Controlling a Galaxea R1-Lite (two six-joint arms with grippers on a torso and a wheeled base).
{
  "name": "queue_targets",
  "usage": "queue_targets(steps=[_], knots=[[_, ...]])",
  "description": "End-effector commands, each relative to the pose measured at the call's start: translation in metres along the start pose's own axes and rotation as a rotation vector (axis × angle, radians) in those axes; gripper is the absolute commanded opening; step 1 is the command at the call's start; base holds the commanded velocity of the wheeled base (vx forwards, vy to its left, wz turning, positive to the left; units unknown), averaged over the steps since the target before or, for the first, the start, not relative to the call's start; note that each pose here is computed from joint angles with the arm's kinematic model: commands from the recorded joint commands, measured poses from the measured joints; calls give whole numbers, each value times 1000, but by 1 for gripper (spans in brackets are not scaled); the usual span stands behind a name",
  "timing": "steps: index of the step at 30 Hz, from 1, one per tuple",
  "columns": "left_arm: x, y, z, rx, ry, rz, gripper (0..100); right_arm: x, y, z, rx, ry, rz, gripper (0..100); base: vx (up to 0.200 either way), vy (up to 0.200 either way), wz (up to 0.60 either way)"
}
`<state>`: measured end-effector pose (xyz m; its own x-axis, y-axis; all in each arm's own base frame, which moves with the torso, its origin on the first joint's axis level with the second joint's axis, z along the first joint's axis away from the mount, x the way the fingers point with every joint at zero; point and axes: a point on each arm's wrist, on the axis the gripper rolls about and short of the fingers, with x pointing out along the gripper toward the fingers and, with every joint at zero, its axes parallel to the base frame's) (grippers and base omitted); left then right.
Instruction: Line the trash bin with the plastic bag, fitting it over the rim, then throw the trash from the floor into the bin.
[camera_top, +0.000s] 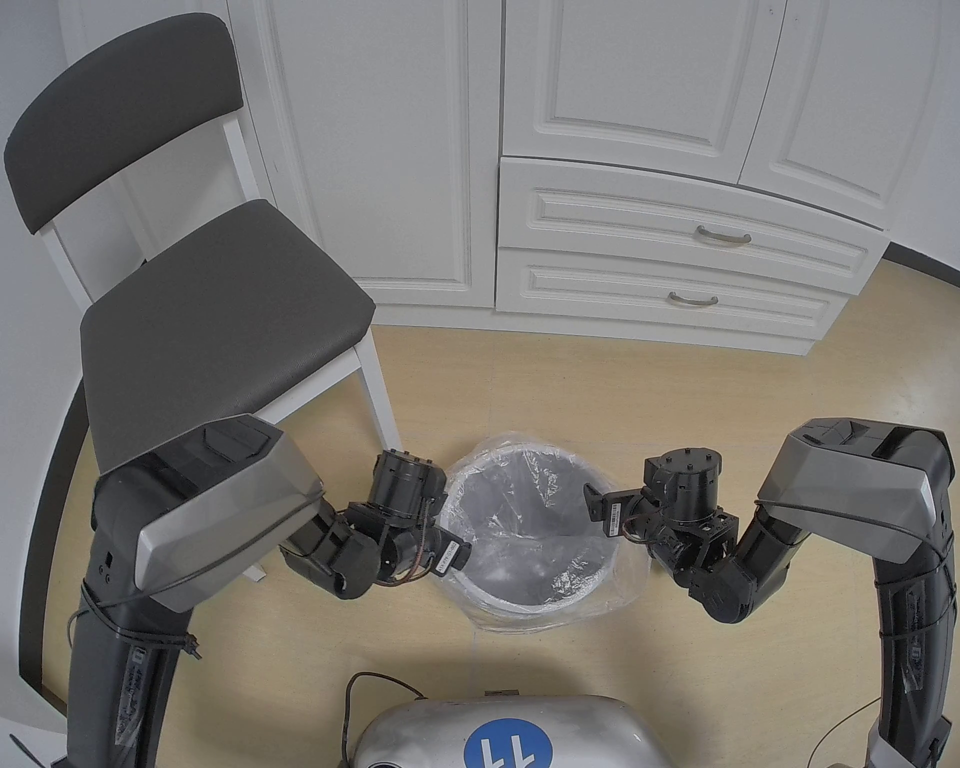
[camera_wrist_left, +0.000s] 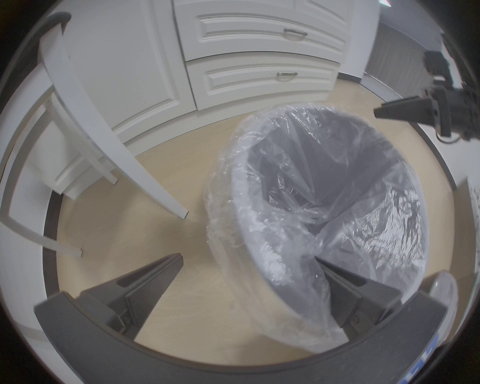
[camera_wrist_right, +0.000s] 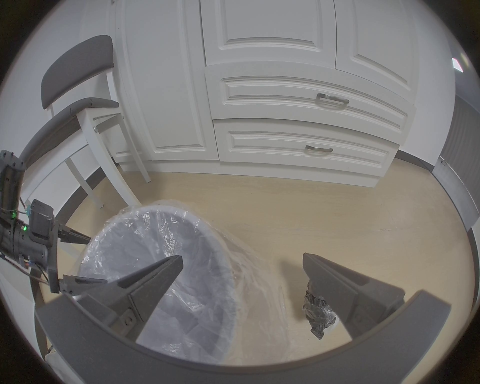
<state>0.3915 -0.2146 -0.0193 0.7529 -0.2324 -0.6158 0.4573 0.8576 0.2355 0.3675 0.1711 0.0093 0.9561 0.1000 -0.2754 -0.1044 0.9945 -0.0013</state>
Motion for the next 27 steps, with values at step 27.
queue_targets(steps=[27], knots=[[11, 51, 15, -105, -187, 17, 100, 0, 0, 0, -2, 2, 1, 100, 0, 0, 0]])
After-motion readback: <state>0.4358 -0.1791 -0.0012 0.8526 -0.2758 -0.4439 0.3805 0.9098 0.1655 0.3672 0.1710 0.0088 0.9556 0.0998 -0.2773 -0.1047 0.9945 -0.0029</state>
